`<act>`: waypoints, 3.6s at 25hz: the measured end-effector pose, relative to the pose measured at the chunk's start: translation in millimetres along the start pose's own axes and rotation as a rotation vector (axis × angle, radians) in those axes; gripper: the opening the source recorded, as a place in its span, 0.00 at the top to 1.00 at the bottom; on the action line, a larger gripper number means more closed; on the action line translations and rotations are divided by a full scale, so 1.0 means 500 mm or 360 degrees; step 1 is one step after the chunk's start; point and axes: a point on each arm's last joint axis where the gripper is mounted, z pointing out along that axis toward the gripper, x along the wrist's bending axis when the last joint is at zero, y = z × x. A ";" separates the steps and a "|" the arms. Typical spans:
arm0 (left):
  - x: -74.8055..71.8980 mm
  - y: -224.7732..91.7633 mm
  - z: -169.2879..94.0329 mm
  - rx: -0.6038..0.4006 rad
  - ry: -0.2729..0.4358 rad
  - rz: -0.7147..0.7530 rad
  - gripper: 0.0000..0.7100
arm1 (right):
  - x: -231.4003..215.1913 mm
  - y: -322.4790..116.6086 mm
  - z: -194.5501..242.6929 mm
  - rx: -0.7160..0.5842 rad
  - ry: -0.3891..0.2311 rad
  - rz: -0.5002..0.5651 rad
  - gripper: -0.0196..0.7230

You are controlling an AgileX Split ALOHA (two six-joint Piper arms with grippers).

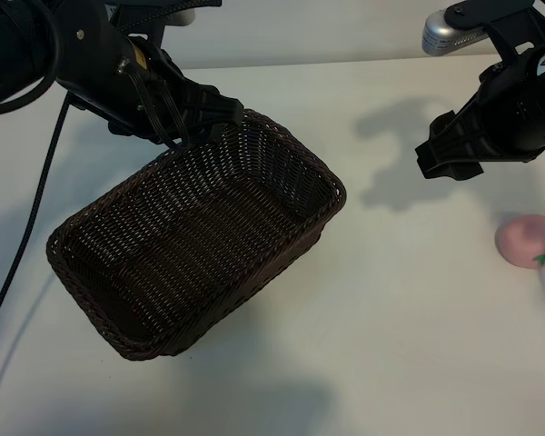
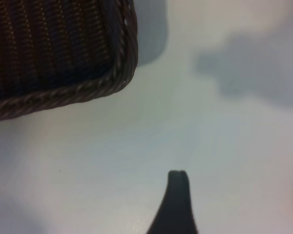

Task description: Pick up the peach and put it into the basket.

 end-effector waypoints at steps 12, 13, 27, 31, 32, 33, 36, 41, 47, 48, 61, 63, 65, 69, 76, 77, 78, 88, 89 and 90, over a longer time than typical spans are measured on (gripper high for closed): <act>0.000 0.000 0.000 0.0000 0.0000 0.0000 0.17 | -0.001 -0.001 0.000 0.0006 -0.0010 -0.0009 0.17; 0.000 0.000 0.000 0.0000 0.0000 0.0000 0.17 | -0.001 -0.001 0.000 0.0006 -0.0010 -0.0009 0.17; 0.000 0.001 0.000 -0.0006 -0.0001 0.0000 0.17 | -0.001 -0.001 0.000 0.0007 -0.0012 -0.0011 0.17; -0.001 0.007 0.000 -0.0060 -0.0013 0.0000 0.17 | -0.001 -0.001 0.000 0.0007 -0.0013 -0.0012 0.17; -0.002 0.008 0.000 -0.0073 -0.0016 0.0000 0.17 | -0.001 -0.001 0.000 0.0007 -0.0013 -0.0012 0.17; -0.002 0.009 0.000 -0.0077 -0.0017 -0.0005 0.17 | -0.001 -0.001 0.000 0.0007 -0.0013 -0.0012 0.17; -0.001 0.005 0.000 -0.0045 -0.0011 -0.0063 0.17 | -0.002 -0.001 0.000 0.0007 -0.0016 -0.0014 0.17; 0.004 -0.018 -0.004 0.0023 0.0006 -0.0122 0.17 | -0.002 -0.001 0.000 0.0010 -0.0018 -0.0016 0.17; 0.022 -0.100 -0.016 -0.0006 -0.0001 -0.0337 0.17 | -0.002 -0.001 0.000 0.0012 -0.0021 -0.0019 0.17; 0.027 -0.119 -0.019 -0.0005 -0.0001 -0.0379 0.17 | -0.002 -0.001 0.000 0.0012 -0.0021 -0.0019 0.17; 0.083 -0.235 -0.113 -0.0035 0.0282 -0.0725 0.17 | -0.003 -0.002 0.000 0.0018 -0.0030 -0.0028 0.17; 0.095 -0.239 -0.114 -0.0041 0.0390 -0.0783 0.17 | -0.003 -0.002 0.000 0.0018 -0.0030 -0.0028 0.17; 0.100 -0.242 -0.112 -0.0052 0.0435 -0.0844 0.17 | -0.003 -0.002 0.000 0.0020 -0.0030 -0.0028 0.17; 0.104 -0.254 -0.103 -0.0051 0.0462 -0.0947 0.17 | -0.004 -0.003 0.000 0.0023 -0.0032 -0.0030 0.17; 0.111 -0.297 -0.066 -0.0010 0.0468 -0.1065 0.17 | -0.004 -0.003 0.000 0.0023 -0.0032 -0.0030 0.17; 0.112 -0.303 -0.062 -0.0001 0.0471 -0.1071 0.17 | -0.004 -0.003 0.000 0.0023 -0.0032 -0.0030 0.17; 0.113 -0.307 -0.059 0.0002 0.0470 -0.1079 0.17 | -0.004 -0.003 0.000 0.0023 -0.0032 -0.0030 0.17; 0.108 -0.307 -0.049 -0.0039 0.0397 -0.1152 0.17 | -0.004 -0.003 0.000 0.0025 -0.0032 -0.0030 0.17; 0.108 -0.307 -0.045 -0.0033 0.0400 -0.1156 0.17 | -0.004 -0.003 0.000 0.0025 -0.0032 -0.0030 0.17; 0.108 -0.306 -0.039 -0.0022 0.0405 -0.1157 0.17 | -0.004 -0.003 0.000 0.0025 -0.0032 -0.0030 0.17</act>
